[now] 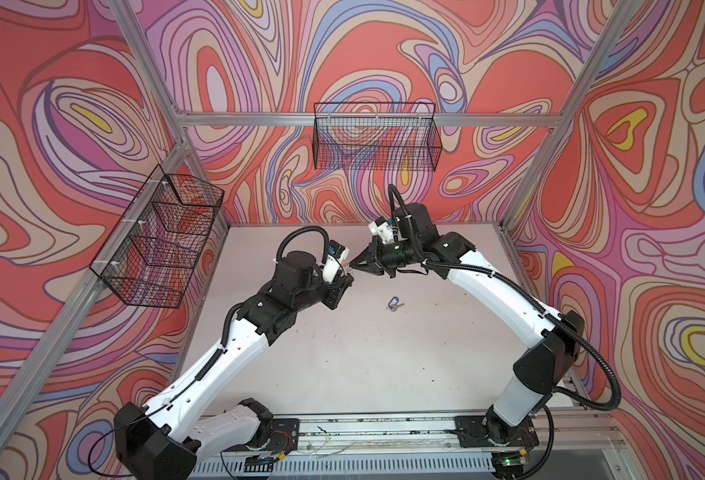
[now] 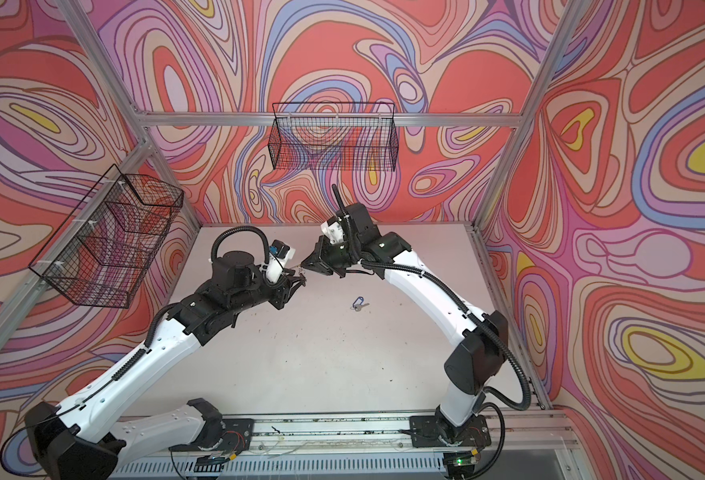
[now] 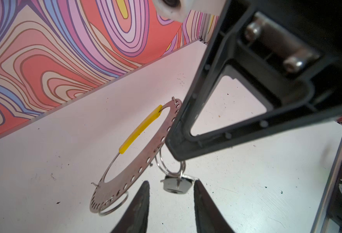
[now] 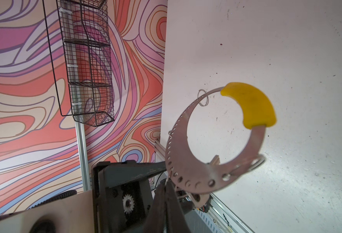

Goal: Put the keys on the keyring

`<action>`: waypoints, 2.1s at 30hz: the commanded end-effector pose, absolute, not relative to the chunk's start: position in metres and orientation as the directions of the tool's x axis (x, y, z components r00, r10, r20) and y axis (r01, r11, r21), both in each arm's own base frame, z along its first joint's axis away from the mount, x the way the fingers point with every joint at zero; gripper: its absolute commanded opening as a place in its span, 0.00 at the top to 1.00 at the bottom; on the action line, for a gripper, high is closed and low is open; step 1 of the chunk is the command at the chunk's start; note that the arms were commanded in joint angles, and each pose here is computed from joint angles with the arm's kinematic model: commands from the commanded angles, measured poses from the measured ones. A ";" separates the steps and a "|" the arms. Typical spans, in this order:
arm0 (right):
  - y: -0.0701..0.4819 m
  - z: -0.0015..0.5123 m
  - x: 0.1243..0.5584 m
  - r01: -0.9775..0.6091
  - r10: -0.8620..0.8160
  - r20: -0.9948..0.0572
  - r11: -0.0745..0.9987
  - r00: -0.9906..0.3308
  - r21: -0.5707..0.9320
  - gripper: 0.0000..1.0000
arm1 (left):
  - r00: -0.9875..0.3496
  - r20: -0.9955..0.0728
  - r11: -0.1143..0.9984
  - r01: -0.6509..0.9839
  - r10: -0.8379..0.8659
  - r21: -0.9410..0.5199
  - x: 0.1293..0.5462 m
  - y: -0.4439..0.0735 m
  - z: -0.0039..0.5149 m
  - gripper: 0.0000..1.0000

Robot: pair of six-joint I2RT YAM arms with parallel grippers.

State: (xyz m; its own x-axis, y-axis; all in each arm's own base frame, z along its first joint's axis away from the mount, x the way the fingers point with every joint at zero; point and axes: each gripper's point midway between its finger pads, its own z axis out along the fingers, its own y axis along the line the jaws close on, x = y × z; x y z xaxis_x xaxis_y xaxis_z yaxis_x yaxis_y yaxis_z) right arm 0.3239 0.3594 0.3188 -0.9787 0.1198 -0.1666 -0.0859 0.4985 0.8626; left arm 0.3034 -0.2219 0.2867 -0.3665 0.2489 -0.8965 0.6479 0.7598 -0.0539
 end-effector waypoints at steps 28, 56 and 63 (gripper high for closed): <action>0.366 0.320 0.320 -0.072 0.099 -0.130 0.454 -0.987 0.888 1.00 | -0.251 -0.937 0.753 0.657 0.244 0.020 0.315 -0.228 0.325 0.76; 0.371 0.315 0.310 -0.032 0.054 -0.060 0.422 -0.997 0.906 1.00 | -0.209 -0.936 0.797 0.594 0.284 0.109 0.323 -0.224 0.331 1.00; 0.364 0.329 0.315 -0.095 0.051 -0.126 0.403 -0.991 0.910 0.70 | -0.206 -0.939 0.770 0.632 0.277 0.089 0.313 -0.228 0.333 1.00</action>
State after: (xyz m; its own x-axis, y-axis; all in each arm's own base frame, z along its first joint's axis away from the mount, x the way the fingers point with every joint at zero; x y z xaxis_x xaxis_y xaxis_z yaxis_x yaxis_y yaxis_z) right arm 0.3156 0.3663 0.3241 -0.9926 0.0669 -0.1012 -0.0645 0.4155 0.9073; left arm 0.3183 -0.2203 0.3054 -0.2768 0.3088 -0.9100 0.6020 0.7938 0.0863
